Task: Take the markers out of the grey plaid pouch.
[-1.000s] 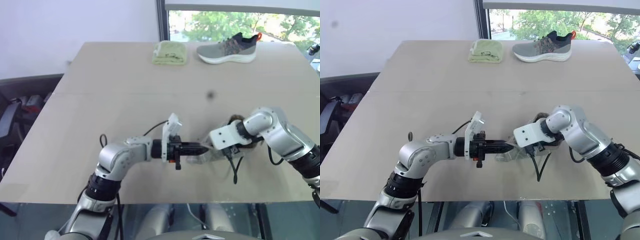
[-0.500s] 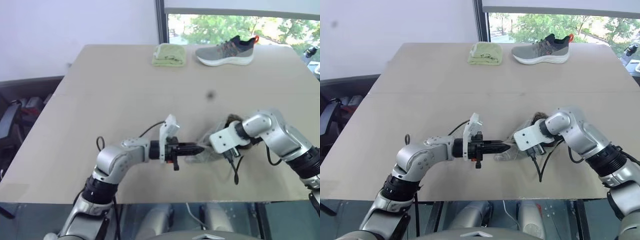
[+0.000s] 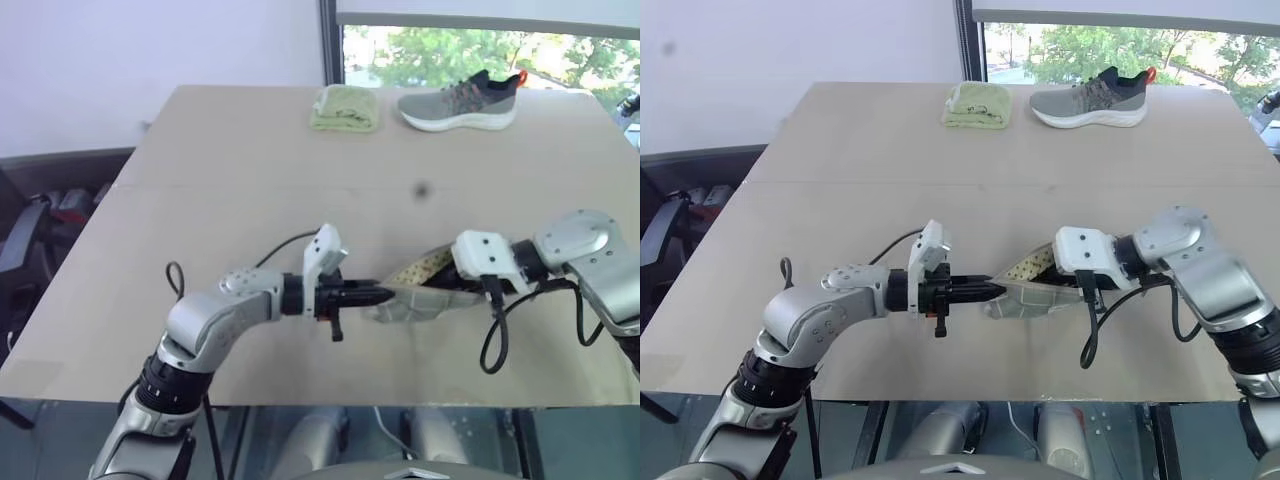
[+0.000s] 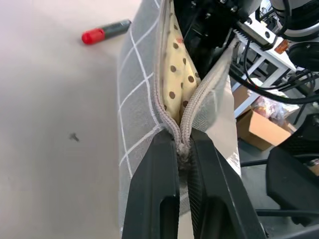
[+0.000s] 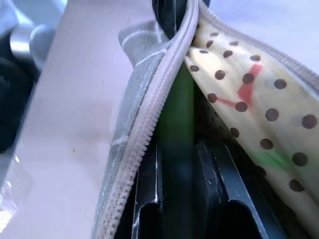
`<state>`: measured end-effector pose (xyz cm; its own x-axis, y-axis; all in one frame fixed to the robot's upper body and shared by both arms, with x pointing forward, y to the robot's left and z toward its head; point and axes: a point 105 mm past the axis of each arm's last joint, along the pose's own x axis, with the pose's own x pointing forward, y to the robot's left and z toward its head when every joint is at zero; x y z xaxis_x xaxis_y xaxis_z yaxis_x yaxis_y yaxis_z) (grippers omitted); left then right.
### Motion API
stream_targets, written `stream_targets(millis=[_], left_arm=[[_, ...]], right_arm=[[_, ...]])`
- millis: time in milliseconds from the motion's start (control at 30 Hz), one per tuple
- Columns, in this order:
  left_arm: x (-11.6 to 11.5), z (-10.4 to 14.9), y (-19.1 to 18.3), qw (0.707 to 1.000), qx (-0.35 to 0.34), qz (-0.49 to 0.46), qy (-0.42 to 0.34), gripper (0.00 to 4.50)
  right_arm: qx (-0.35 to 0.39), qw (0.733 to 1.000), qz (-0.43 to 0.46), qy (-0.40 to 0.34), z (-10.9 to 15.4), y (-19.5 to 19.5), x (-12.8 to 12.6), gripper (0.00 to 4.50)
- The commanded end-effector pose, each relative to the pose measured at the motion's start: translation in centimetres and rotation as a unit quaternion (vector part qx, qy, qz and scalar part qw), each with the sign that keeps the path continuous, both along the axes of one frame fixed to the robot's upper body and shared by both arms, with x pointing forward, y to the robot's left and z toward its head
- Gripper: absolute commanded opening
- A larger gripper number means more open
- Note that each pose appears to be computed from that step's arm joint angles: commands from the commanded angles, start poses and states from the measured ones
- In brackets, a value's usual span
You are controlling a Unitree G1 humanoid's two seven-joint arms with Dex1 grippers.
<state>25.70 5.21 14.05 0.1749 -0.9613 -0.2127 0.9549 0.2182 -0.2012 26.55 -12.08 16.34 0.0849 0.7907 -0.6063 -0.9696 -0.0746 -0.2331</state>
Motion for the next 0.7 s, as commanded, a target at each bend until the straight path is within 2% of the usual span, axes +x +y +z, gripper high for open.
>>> stream_targets(millis=[33,300,433,500,567,633,700], left_arm=[[-0.7,-1.7,0.7,0.998,0.054,-0.001,0.015,0.00],[-1.5,-1.7,0.6,0.996,0.081,-0.027,-0.003,0.00],[-0.4,-1.5,1.0,0.997,0.080,0.001,-0.020,0.00],[0.7,-1.3,1.5,0.996,0.080,0.027,-0.033,0.00],[1.8,-1.3,2.1,0.993,0.087,0.056,-0.052,0.00],[2.7,-1.1,2.6,0.991,0.089,0.078,-0.066,0.00],[3.3,-0.8,3.1,0.989,0.089,0.093,-0.074,0.00]], right_arm=[[0.043,0.995,-0.054,-0.075,3.9,-1.0,1.7,0.30],[0.043,0.987,-0.109,-0.108,4.3,-1.6,3.9,0.30],[0.084,0.992,-0.059,-0.072,5.4,-0.3,2.0,0.30],[0.124,0.991,-0.027,-0.051,6.6,0.5,0.8,0.30],[0.201,0.979,-0.015,-0.043,9.1,1.5,0.3,0.30],[0.264,0.963,-0.018,-0.049,11.5,1.8,0.5,0.30],[0.295,0.953,-0.039,-0.061,12.9,1.4,1.2,0.30]])
